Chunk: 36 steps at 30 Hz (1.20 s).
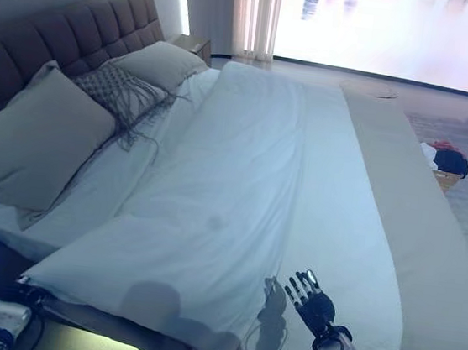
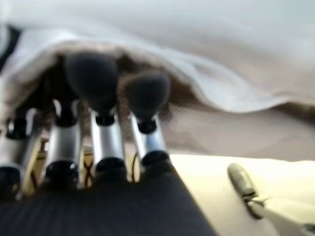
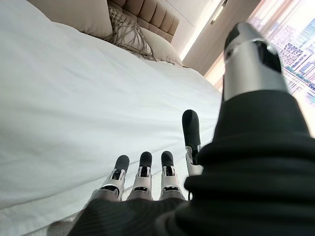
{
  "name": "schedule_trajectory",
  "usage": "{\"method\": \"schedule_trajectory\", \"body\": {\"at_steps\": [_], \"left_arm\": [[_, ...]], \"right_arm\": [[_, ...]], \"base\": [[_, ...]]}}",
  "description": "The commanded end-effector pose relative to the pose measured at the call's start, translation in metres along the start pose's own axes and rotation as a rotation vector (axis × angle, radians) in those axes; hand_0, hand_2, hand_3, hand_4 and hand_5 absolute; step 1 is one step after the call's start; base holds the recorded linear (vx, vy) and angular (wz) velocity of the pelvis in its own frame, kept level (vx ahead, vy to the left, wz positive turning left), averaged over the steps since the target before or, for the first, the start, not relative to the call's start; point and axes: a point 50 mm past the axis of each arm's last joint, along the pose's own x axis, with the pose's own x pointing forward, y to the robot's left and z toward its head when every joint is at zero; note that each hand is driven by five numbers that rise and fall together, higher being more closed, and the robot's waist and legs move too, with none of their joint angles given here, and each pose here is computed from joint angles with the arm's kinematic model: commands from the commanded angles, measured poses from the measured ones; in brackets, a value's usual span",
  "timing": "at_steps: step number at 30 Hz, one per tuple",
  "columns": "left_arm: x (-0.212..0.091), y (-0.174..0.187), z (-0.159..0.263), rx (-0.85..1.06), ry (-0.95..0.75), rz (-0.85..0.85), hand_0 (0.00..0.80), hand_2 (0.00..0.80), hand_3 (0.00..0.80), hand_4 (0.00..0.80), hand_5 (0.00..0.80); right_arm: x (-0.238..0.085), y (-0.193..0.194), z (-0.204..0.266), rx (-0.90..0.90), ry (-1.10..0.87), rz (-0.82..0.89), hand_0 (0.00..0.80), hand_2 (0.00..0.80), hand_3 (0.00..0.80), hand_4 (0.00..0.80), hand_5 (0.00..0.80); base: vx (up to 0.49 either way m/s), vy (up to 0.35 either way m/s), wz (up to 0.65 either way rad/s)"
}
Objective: Make the bed neatly
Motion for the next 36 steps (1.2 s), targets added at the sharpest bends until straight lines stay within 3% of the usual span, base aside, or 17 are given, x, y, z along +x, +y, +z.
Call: {"method": "schedule_trajectory", "body": {"at_steps": [1,9,18,23,24,25,32,36], "left_arm": [[-0.003,0.014,0.035,-0.108,-0.162,0.045,0.8,0.8,0.8,0.8,0.8],[-0.009,0.067,0.036,-0.024,-0.188,0.282,0.8,0.8,0.8,0.8,0.8],[-0.024,0.097,0.073,0.462,-0.313,0.584,0.8,0.8,0.8,0.8,0.8],[-0.032,0.096,0.105,0.717,-0.382,0.603,0.8,0.8,0.8,0.8,0.8],[-0.032,0.094,0.107,0.72,-0.383,0.571,0.496,0.496,0.496,0.496,0.496],[-0.032,0.094,0.108,0.714,-0.376,0.553,0.0,0.0,0.0,0.0,0.0],[-0.026,0.068,0.11,0.874,-0.395,0.376,0.0,0.0,0.0,0.0,0.0],[-0.03,0.071,0.117,0.807,-0.398,0.339,0.0,0.0,0.0,0.0,0.0]], "right_arm": [[0.007,0.014,0.017,0.022,-0.102,0.072,0.0,0.0,0.0,0.0,0.0],[0.003,0.011,0.027,0.004,-0.11,0.047,0.0,0.0,0.0,0.0,0.0],[-0.001,0.012,0.036,-0.01,-0.125,0.05,0.0,0.0,0.0,0.0,0.0],[-0.004,0.01,0.037,-0.012,-0.135,0.043,0.0,0.0,0.0,0.0,0.0],[-0.004,0.009,0.037,-0.011,-0.137,0.042,0.0,0.0,0.0,0.0,0.0],[-0.004,0.008,0.037,-0.012,-0.138,0.042,0.0,0.0,0.0,0.0,0.0],[-0.005,0.005,0.042,-0.017,-0.161,0.035,0.0,0.0,0.0,0.0,0.0],[-0.006,0.004,0.043,-0.018,-0.174,0.032,0.0,0.0,0.0,0.0,0.0]], "base": [[-0.015,-0.032,0.02],[0.008,0.013,0.01],[-0.026,0.051,0.05],[-0.034,0.042,0.0],[0.0,0.0,0.0],[-0.017,0.031,0.04],[-0.01,0.026,0.15],[-0.011,0.022,0.19]]}}
